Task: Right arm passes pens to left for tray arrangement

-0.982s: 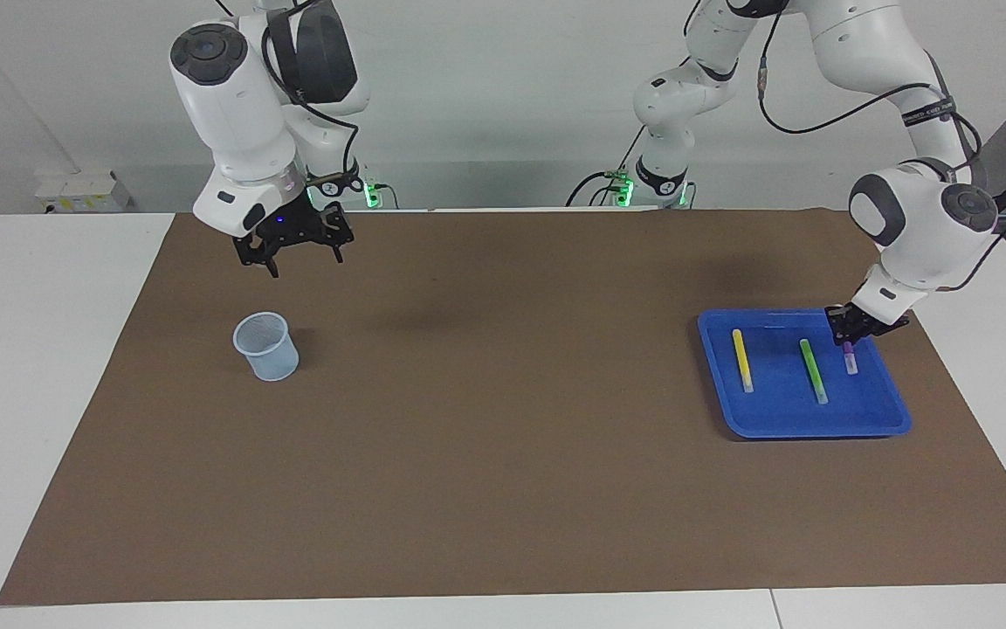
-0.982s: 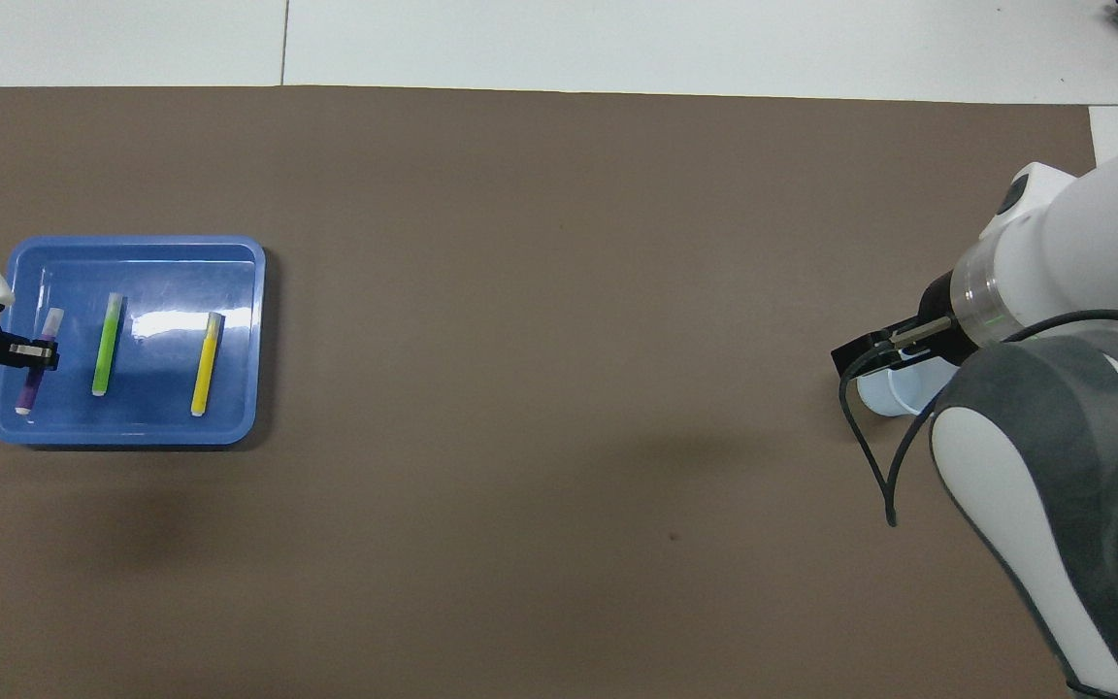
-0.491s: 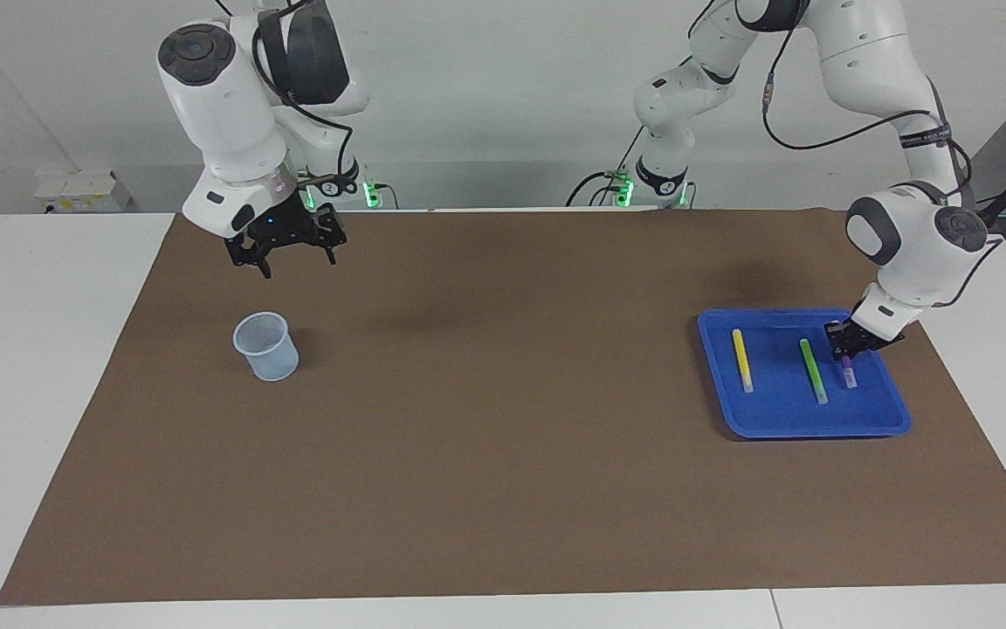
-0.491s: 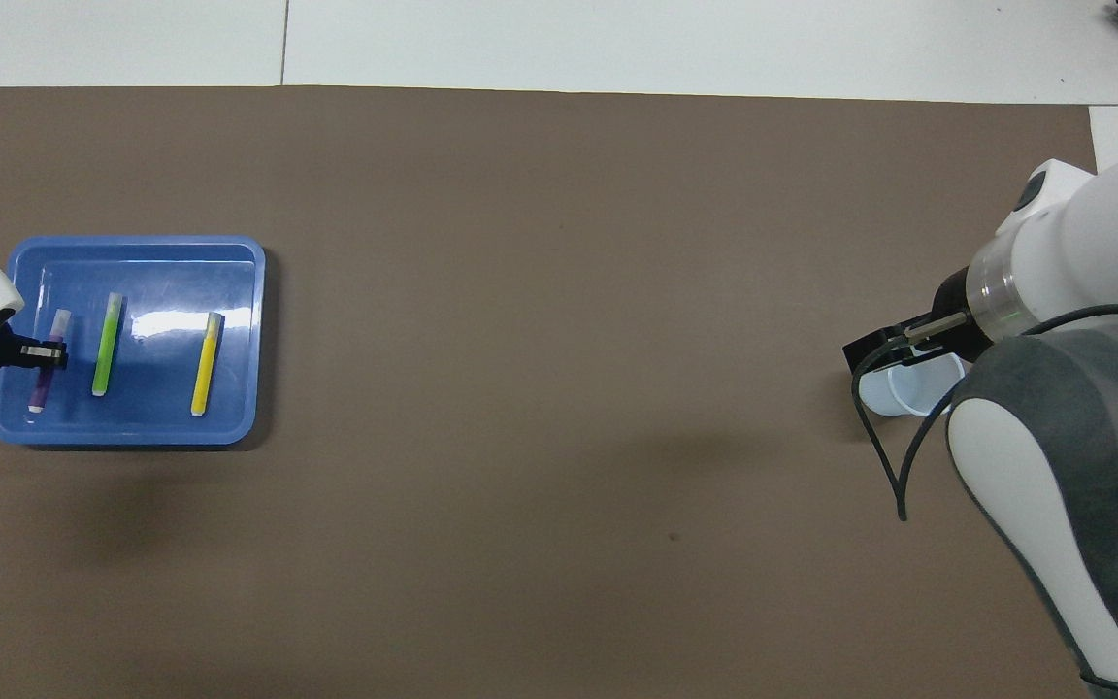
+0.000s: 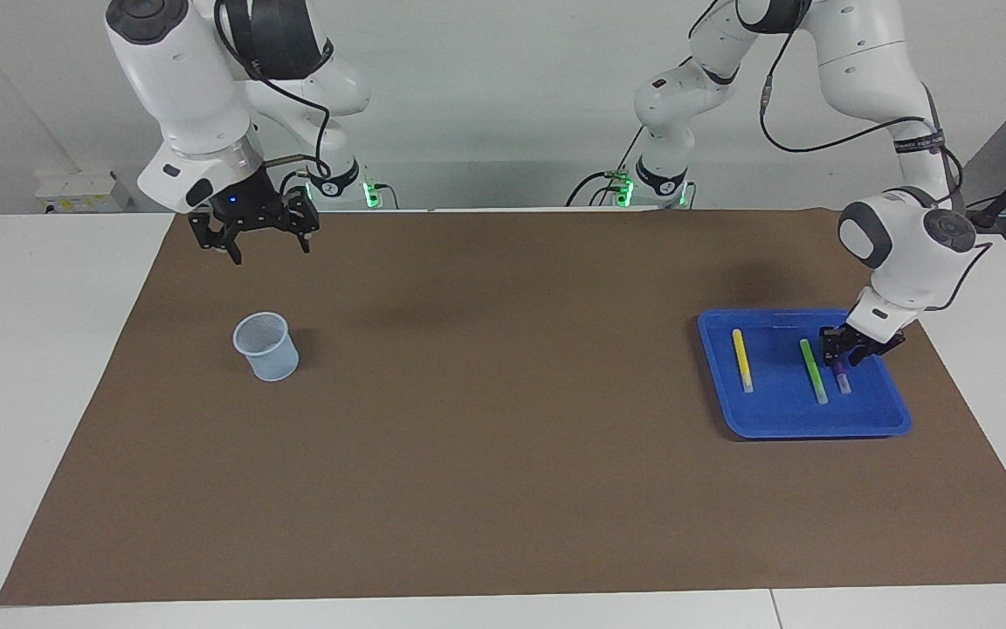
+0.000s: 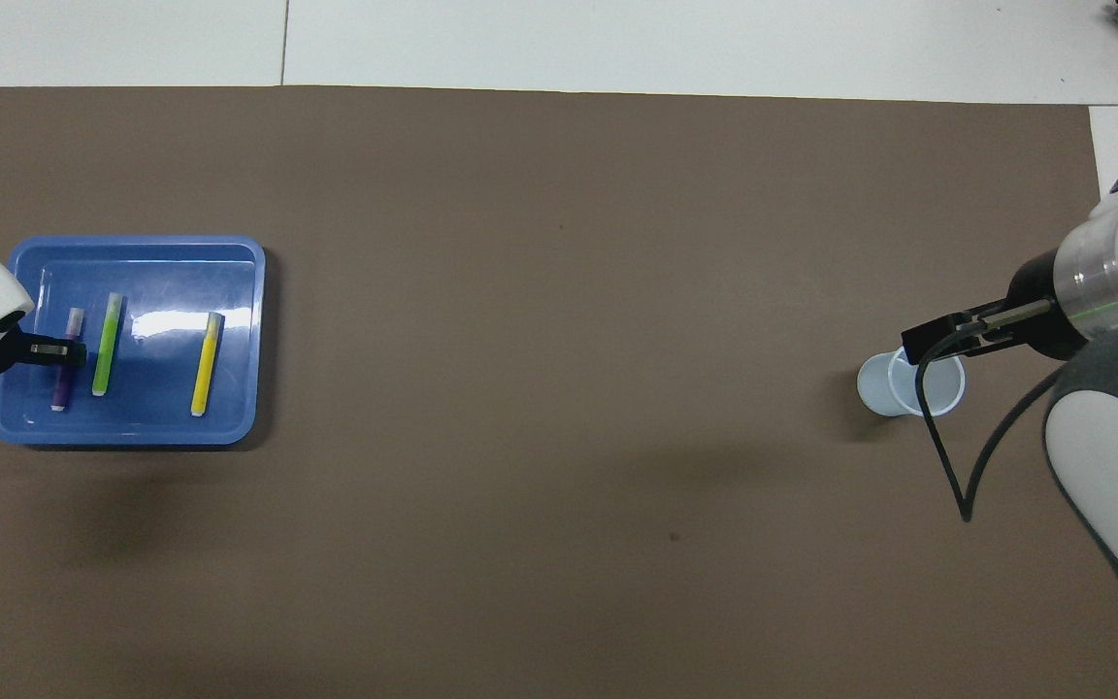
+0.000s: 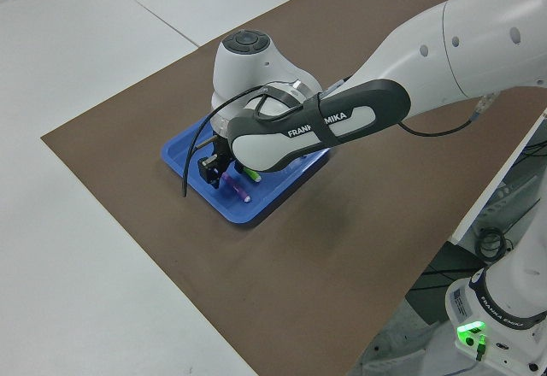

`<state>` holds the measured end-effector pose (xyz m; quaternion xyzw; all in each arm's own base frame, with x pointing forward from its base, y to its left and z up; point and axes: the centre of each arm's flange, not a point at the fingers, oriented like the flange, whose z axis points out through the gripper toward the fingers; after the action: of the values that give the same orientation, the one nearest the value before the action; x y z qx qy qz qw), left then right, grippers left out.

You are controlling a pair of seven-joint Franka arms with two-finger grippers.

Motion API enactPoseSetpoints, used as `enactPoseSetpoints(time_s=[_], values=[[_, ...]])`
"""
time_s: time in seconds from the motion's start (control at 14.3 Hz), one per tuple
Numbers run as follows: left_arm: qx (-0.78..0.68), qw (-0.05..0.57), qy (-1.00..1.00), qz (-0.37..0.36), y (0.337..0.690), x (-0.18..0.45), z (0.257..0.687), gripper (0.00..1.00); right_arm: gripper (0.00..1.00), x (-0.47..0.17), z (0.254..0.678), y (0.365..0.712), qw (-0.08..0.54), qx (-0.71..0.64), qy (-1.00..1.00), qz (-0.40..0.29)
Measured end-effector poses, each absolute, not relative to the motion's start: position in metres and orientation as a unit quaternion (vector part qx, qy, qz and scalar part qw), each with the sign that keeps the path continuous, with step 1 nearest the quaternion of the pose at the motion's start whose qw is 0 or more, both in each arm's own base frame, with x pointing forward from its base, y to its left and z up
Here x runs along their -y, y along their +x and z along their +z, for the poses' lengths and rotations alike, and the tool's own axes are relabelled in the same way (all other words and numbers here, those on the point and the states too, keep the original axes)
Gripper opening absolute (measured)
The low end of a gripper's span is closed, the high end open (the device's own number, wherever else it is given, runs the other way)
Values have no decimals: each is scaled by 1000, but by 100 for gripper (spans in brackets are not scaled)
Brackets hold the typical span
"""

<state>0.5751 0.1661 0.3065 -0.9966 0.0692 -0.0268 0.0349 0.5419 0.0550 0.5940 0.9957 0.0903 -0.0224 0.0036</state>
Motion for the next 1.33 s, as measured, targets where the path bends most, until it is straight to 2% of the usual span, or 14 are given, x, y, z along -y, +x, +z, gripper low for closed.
enactPoseSetpoints(time_s=[0.07,0.14,0.56,0.91,1.33], values=[[-69,35,-997,-27,576,-166,307,93,100,-54,595,541,4,-86,996,-24],[-69,35,-997,-28,576,-166,308,100,100,-53,597,541,4,-81,996,-25],[-71,35,-997,-23,589,-164,330,100,100,-23,605,543,-10,-28,999,-19],[-56,35,-998,-6,612,-140,401,100,100,-26,605,543,-11,-30,999,-20],[-33,26,-999,-12,613,-111,473,100,100,-26,606,543,-12,-30,999,-20]])
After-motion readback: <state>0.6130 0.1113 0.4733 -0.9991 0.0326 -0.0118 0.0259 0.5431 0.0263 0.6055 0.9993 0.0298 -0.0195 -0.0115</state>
